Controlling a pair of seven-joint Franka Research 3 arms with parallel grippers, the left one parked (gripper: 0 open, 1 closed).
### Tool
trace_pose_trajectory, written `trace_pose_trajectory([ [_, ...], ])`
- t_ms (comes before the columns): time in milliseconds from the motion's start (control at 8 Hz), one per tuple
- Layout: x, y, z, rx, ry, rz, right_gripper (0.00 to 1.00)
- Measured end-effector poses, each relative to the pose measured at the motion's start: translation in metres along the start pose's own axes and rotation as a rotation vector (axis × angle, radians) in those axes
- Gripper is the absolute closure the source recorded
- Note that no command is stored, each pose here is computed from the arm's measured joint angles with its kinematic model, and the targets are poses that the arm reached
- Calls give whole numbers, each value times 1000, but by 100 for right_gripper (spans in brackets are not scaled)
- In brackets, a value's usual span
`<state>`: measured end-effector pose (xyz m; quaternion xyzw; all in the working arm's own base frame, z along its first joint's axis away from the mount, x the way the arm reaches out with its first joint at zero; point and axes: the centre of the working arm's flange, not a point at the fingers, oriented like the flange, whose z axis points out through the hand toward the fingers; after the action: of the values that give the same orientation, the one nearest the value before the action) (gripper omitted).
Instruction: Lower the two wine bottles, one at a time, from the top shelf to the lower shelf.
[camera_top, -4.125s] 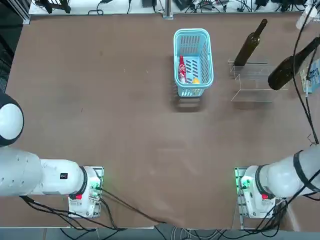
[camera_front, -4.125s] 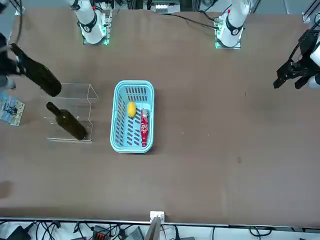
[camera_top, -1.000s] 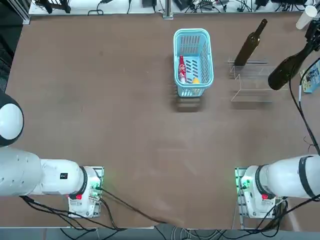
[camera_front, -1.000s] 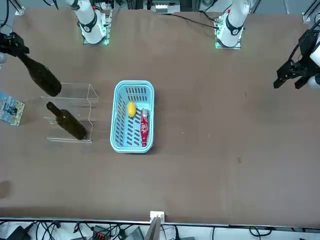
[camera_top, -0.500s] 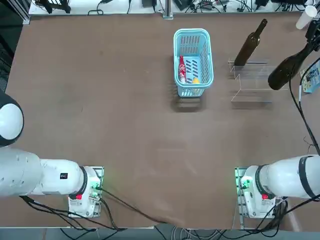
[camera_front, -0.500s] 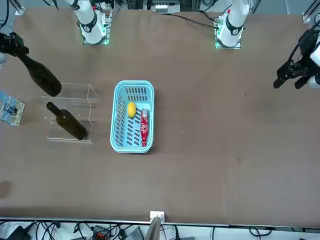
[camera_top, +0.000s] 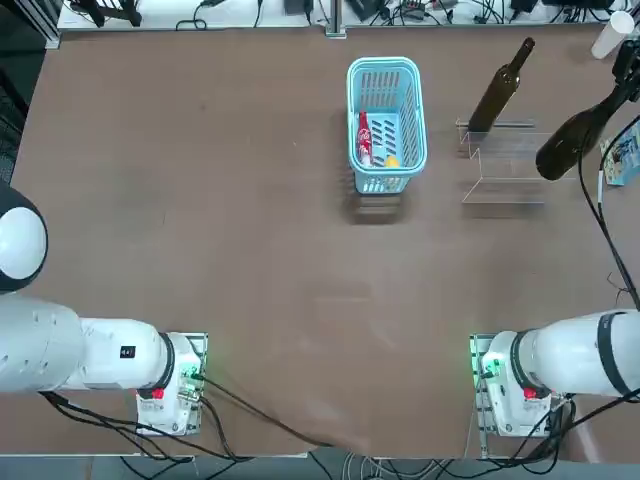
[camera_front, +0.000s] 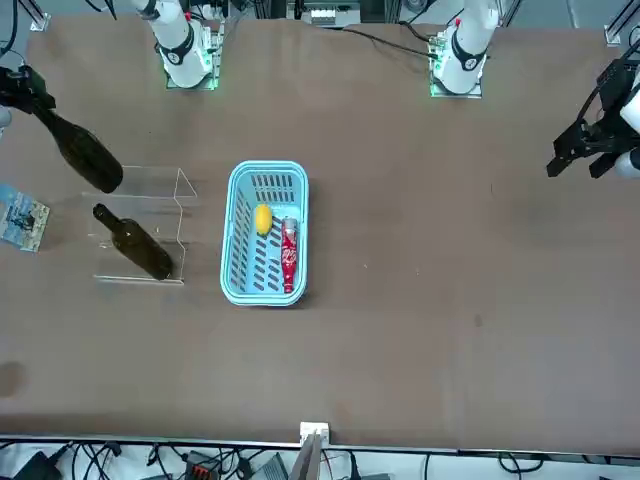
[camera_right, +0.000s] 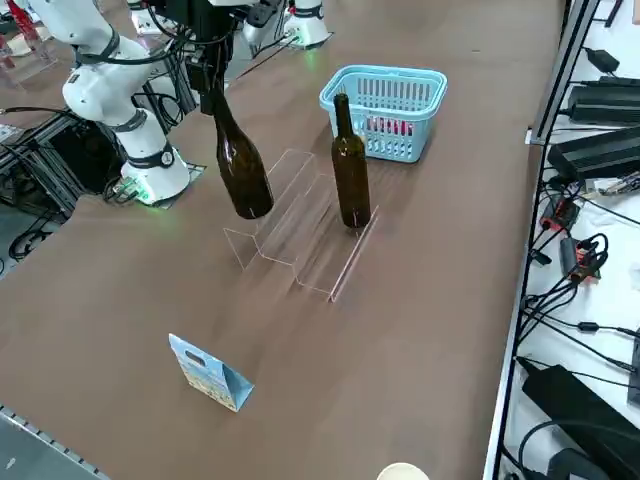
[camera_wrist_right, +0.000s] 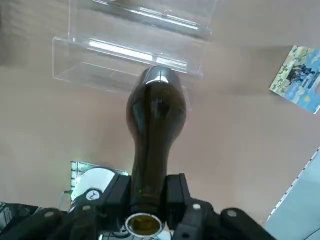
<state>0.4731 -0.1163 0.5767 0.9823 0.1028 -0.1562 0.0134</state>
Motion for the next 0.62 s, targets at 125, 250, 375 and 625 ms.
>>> trace_pose_trajectory([
  [125,0,0,-1,-1,3,0,60],
  [250,2,0,-2,-6,11,-1,60],
  [375,5,0,-7,-15,25,-1,60],
  [625,20,-1,-26,-49,58,-36,60],
])
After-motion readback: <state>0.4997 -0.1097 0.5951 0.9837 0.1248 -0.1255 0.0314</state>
